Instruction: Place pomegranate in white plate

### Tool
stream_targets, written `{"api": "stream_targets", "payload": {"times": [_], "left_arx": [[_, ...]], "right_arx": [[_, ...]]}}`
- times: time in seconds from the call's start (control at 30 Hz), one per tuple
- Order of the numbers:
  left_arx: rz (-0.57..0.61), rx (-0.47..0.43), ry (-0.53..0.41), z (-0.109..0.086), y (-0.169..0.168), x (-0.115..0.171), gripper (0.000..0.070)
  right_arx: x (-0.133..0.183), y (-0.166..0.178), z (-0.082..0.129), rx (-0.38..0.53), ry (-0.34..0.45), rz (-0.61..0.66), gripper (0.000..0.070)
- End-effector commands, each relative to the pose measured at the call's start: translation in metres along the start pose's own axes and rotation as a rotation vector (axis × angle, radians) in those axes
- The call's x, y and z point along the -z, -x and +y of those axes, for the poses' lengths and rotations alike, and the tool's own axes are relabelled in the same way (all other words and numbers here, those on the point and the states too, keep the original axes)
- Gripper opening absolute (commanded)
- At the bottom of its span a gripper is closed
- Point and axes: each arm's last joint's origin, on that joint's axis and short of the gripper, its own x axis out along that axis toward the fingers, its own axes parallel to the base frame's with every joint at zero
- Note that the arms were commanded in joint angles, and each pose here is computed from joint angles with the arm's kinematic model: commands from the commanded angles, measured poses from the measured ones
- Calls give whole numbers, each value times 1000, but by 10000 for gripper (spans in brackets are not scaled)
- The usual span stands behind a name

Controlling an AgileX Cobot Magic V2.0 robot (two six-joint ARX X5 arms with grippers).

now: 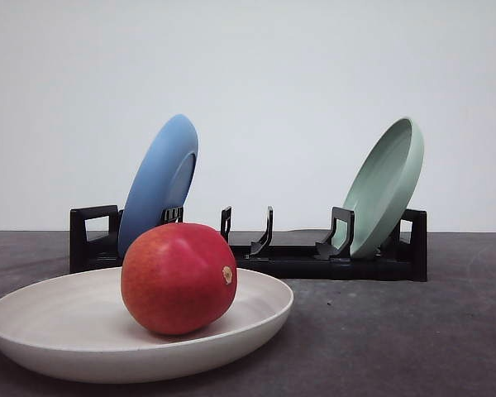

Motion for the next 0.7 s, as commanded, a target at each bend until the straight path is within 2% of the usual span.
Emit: {"api": "stream_targets", "payload": {"times": [0.0,0.67], "left_arx": [[11,-4,8,0,-1,4,0],[11,-4,8,0,-1,4,0]], "right_arx": [[0,0,0,4,-11,-11,19],[0,0,0,4,-11,-11,19]]}}
